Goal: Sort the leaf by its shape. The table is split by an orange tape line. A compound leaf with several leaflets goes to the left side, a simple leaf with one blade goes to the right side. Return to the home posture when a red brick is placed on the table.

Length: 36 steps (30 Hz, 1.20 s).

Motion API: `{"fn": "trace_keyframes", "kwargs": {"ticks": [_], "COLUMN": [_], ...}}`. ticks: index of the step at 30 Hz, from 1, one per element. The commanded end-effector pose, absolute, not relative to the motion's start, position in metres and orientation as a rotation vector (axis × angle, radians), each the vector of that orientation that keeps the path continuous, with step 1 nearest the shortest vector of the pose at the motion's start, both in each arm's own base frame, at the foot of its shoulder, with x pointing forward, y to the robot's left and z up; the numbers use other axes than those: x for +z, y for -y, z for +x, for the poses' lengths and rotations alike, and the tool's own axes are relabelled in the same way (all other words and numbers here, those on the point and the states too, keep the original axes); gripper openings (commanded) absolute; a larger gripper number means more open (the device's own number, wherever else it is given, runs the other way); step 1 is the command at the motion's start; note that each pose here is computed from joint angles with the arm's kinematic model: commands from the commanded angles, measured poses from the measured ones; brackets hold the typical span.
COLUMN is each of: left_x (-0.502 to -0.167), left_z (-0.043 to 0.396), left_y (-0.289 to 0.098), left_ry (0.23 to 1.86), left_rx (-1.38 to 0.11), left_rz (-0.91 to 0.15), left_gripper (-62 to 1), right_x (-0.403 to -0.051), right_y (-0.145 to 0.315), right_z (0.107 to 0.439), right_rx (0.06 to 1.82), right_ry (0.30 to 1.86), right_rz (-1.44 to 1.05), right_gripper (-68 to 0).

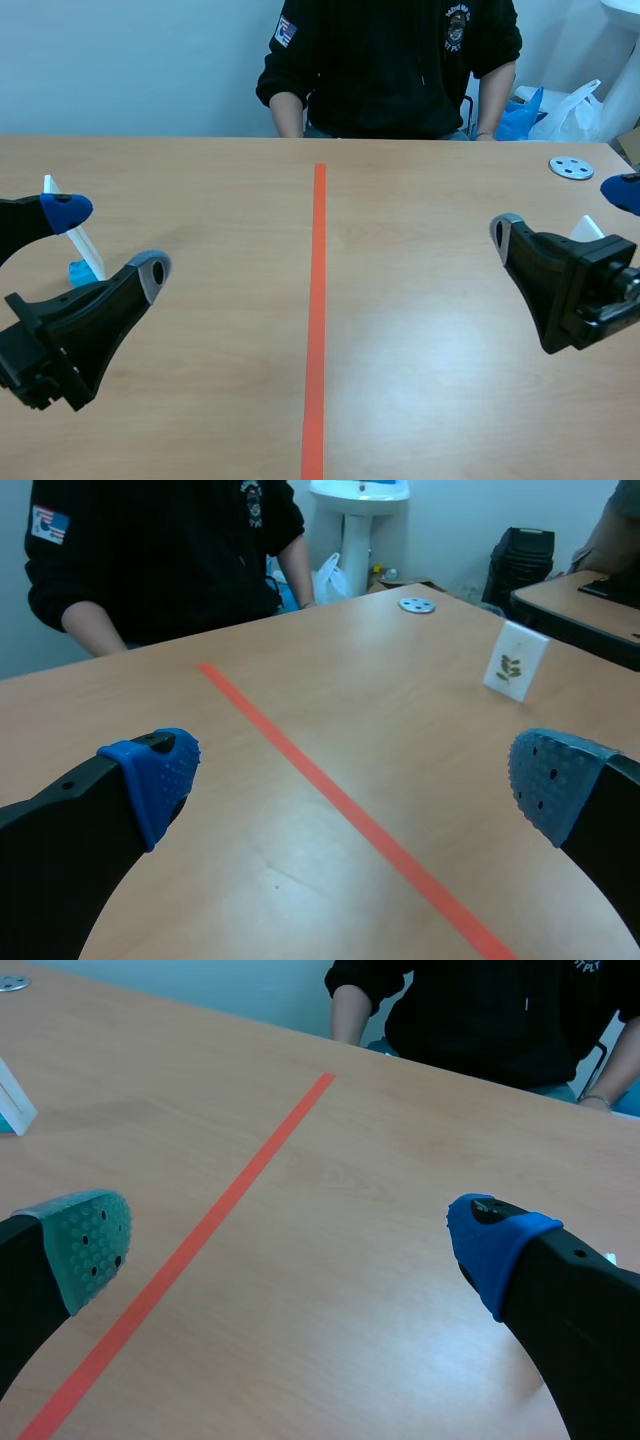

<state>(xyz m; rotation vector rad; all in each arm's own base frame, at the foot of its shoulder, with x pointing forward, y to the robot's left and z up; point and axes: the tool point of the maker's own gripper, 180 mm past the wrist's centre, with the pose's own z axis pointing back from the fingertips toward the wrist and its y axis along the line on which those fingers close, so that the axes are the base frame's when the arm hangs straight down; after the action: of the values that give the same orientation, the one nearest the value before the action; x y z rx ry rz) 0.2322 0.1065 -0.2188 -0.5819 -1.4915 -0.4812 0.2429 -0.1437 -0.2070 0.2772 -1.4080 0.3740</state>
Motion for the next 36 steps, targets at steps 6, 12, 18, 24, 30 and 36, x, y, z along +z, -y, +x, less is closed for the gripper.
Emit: {"fn": "trace_keyframes", "kwargs": {"ticks": [6, 12, 18, 24, 30, 36], "left_x": [-0.216, -0.200, -0.203, -0.210, -0.221, -0.221], "left_z": [0.222, 0.222, 0.222, 0.214, 0.214, 0.216], "left_y": [-0.103, -0.106, -0.105, -0.094, -0.094, -0.097], "left_ry": [1.527, 1.612, 1.596, 1.528, 1.468, 1.471], "left_rx": [-0.371, -0.340, -0.347, -0.395, -0.417, -0.416], "left_rz": [-0.630, -0.655, -0.653, -0.715, -0.685, -0.676], "left_gripper": [1.4, 1.4, 1.4, 1.4, 1.4, 1.4], "right_x": [-0.199, -0.198, -0.198, -0.199, -0.199, -0.199], "right_y": [0.145, 0.145, 0.145, 0.145, 0.145, 0.144], "right_z": [0.246, 0.246, 0.246, 0.246, 0.246, 0.246], "right_rx": [0.380, 0.380, 0.382, 0.386, 0.387, 0.387], "right_ry": [1.441, 1.446, 1.444, 1.442, 1.439, 1.438], "right_rz": [0.282, 0.282, 0.281, 0.277, 0.276, 0.277], "right_gripper": [0.4, 0.4, 0.4, 0.4, 0.4, 0.4]}}
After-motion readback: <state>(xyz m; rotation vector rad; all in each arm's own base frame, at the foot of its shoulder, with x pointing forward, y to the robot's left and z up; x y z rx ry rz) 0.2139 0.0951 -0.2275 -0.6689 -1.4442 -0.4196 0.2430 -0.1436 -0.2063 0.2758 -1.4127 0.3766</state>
